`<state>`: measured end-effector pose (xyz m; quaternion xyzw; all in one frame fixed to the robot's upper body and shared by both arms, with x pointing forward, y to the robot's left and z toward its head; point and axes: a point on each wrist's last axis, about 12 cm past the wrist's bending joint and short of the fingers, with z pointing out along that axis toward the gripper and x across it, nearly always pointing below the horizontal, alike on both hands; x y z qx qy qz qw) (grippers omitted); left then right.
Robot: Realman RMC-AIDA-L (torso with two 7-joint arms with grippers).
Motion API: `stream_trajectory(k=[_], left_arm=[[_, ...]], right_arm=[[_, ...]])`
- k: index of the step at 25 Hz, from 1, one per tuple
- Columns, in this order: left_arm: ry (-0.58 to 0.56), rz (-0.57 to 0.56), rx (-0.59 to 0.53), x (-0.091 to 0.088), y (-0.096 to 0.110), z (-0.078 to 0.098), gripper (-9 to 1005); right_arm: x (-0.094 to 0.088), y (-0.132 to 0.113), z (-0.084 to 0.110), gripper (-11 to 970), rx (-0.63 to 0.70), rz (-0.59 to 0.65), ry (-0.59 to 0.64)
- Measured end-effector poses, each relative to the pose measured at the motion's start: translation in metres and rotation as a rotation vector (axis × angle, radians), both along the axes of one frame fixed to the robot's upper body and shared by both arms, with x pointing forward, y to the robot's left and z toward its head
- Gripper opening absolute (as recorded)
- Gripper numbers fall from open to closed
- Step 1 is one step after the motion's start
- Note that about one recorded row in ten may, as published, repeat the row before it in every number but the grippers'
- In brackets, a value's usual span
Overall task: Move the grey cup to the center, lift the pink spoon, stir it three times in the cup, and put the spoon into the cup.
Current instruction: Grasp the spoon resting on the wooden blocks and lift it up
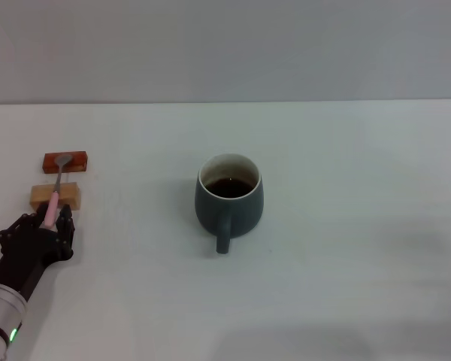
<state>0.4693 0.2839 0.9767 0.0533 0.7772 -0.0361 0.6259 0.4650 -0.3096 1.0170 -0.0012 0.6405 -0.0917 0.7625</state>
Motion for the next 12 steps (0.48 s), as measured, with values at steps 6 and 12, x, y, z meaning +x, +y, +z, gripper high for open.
stream_trajectory(k=[6,12], left_arm=[[-0.012,0.017,0.000,0.0001,0.0036,0.0012,257],[-0.024,0.029,-0.002,0.0016,0.0059,0.0029,205]], right_arm=[[0.0000,0.0001,0.0000,0,0.000,0.000,0.000],[0.0005,0.0001,0.0003,0,0.003,-0.002,-0.002]])
